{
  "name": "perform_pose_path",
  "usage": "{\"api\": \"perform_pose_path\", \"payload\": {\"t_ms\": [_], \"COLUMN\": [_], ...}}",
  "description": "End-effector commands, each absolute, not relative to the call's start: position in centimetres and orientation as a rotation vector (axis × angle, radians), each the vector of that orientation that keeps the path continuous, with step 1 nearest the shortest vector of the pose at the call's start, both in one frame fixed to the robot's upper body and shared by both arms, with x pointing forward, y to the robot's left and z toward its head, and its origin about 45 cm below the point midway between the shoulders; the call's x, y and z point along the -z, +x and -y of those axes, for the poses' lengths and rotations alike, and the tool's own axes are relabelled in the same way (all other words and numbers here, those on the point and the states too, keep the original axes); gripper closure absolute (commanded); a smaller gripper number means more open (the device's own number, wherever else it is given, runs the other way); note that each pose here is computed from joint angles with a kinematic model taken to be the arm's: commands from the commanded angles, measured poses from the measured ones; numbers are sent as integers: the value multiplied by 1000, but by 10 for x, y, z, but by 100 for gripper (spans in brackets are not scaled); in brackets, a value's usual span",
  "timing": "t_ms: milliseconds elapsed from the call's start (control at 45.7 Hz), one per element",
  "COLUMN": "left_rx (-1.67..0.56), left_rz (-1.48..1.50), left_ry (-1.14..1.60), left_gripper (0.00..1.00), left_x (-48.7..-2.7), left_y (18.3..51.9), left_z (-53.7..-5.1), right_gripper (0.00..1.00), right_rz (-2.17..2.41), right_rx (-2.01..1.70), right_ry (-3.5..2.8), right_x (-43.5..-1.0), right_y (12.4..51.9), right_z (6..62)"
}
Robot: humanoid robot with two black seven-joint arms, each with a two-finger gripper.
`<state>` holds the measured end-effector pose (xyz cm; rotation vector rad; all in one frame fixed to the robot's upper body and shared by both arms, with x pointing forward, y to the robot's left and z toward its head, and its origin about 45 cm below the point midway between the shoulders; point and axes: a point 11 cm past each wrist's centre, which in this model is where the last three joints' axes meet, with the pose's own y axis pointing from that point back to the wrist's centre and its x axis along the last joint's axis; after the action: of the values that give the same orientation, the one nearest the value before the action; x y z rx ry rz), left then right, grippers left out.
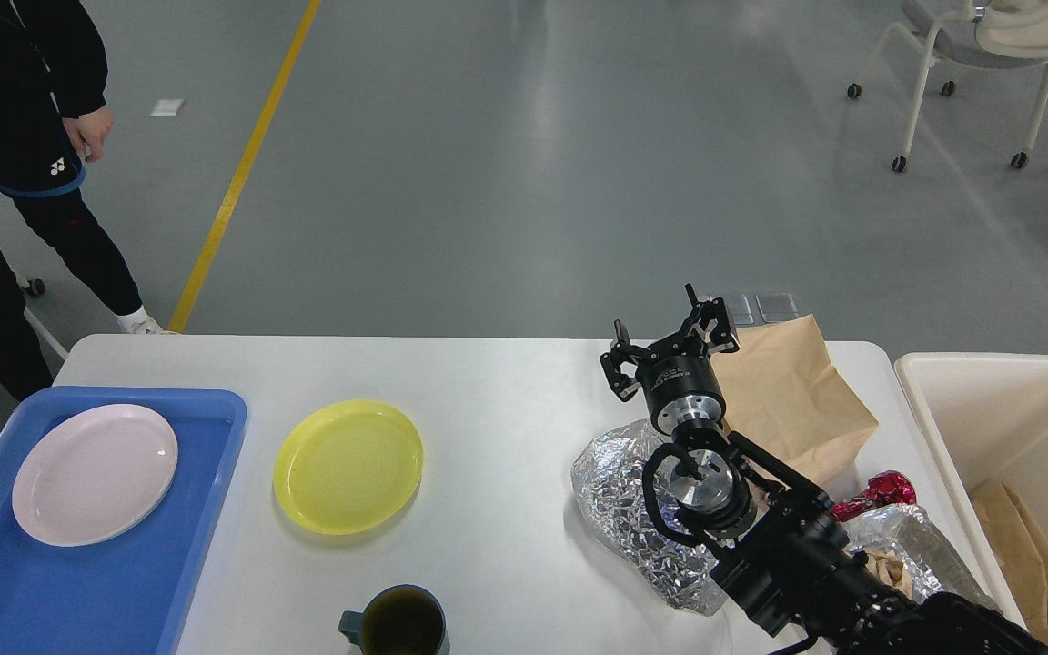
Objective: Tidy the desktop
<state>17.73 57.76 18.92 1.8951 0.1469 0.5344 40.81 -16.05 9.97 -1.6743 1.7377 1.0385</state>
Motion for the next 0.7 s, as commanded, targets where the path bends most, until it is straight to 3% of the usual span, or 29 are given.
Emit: {"api": "perform_pose_path", "payload": {"t_ms": [0, 394, 460, 504, 547, 613, 635, 657, 679], "left_rx": [-602, -594, -594, -594, -596, -603, -604, -609, -613], "left_rz": [-151, -204, -202, -206, -211, -211, -212, -210, -209], "left_ry": [1869, 1840, 1846, 1845, 1848, 1843, 1847, 1845, 1845], "left_gripper": [100, 100, 96, 83, 61, 39, 27, 3, 2], "left_x": [-166, -138, -140, -140, -140, -142, -142, -143, -144], "left_y": [176, 162, 161, 161, 158, 158, 158, 158, 158], "left_z": [-585, -577, -580, -580, -582, -583, -584, -585, -586], "right_gripper": [0, 0, 0, 0, 0, 0, 0, 0, 0], "right_rz": [-1738, -1739, -1739, -1737, -1739, -1739, -1739, -1740, -1740], "right_rx": [-1040, -1039, -1039, -1038, -1039, -1039, -1038, -1040, -1040], "right_ry": [-1674, -1675, -1675, -1675, -1675, -1673, -1673, -1674, -1672], "right_x": [-99, -100, -100, -100, -100, -100, -100, -99, -99], "right_y": [408, 408, 408, 408, 408, 408, 408, 408, 408], "right_z": [160, 160, 160, 160, 160, 161, 161, 161, 161]}}
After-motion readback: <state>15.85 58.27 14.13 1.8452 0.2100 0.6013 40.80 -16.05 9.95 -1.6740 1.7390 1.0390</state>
